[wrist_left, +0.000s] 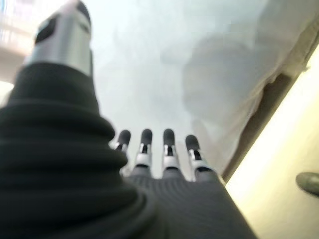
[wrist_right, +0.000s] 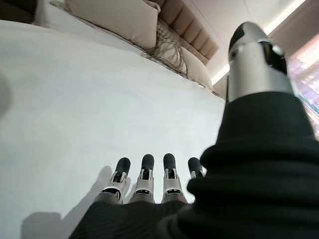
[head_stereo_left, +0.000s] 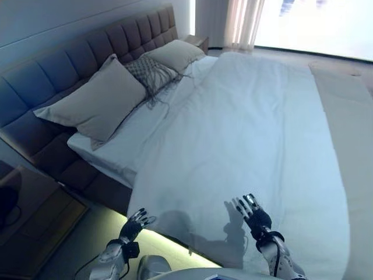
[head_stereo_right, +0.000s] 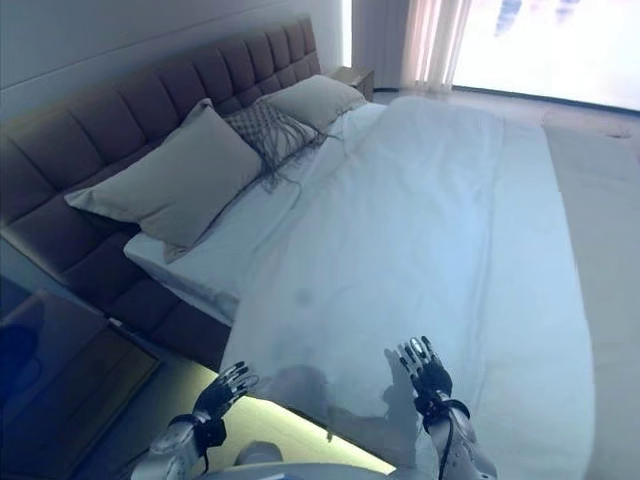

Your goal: Make the bed neatly

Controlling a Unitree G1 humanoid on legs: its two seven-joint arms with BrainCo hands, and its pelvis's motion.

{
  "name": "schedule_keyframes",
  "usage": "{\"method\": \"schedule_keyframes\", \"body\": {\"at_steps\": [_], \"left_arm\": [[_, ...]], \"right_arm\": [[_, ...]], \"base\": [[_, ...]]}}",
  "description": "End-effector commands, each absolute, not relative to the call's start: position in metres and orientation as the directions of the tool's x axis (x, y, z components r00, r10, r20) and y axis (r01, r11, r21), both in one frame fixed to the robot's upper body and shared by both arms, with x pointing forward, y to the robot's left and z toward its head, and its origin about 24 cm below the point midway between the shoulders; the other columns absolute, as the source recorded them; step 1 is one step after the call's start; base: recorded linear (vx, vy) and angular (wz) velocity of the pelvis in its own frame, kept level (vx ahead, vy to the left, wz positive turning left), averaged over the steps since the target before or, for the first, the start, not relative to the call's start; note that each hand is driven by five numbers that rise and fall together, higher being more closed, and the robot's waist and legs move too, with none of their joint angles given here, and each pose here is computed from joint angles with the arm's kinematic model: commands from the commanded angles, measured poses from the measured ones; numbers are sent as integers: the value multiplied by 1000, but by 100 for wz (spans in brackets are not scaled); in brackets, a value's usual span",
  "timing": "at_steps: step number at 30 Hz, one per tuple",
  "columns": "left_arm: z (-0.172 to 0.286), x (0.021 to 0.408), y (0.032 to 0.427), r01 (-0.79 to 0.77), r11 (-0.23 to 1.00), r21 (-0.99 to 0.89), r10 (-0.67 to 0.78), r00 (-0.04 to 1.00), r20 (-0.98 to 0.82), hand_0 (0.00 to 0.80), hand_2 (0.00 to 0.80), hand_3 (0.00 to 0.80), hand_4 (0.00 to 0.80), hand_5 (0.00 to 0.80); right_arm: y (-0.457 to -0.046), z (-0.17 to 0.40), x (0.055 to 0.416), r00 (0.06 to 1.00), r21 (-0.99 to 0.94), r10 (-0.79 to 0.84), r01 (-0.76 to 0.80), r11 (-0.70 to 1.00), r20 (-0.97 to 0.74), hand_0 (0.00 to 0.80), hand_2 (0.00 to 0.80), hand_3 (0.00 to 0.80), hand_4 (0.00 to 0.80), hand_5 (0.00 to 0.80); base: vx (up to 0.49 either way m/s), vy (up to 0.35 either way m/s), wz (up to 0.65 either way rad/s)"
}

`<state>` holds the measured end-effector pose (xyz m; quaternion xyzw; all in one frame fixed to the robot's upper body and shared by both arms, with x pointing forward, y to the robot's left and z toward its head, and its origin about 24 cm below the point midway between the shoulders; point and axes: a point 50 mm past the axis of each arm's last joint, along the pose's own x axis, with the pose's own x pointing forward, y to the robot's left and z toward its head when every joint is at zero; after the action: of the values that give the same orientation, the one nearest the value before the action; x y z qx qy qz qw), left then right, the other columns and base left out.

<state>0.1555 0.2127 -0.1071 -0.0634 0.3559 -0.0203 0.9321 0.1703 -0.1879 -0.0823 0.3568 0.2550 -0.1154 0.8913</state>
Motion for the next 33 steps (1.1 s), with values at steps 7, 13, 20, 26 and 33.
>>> {"method": "schedule_keyframes", "body": {"at_steps": [7, 13, 20, 26, 33], "left_arm": [[-63, 187, 239, -1, 997, 80, 38, 883, -468, 0, 0, 0, 0, 0], [-61, 194, 251, -103, 986, 132, 154, 869, -471, 0, 0, 0, 0, 0], [-72, 192, 251, -125, 975, 181, 203, 829, -521, 0, 0, 0, 0, 0], [-82, 195, 243, -39, 922, 386, 255, 811, -527, 0, 0, 0, 0, 0], [-84, 198, 247, 47, 728, 684, 343, 838, -424, 0, 0, 0, 0, 0]], "right_arm": [[-160, -49, 211, 948, 737, 60, 202, 645, -312, 0, 0, 0, 0, 0], [-151, -44, 224, 957, 742, 85, 158, 652, -278, 0, 0, 0, 0, 0], [-150, -47, 219, 931, 720, 158, 139, 680, -328, 0, 0, 0, 0, 0], [-166, -53, 212, 902, 663, 203, 113, 740, -381, 0, 0, 0, 0, 0], [-175, -43, 226, 927, 625, 123, 136, 769, -354, 0, 0, 0, 0, 0]], "base": [[-157, 364, -35], [-80, 22, -15], [-8, -50, -17], [-7, -26, 6], [-61, 64, 2]]}}
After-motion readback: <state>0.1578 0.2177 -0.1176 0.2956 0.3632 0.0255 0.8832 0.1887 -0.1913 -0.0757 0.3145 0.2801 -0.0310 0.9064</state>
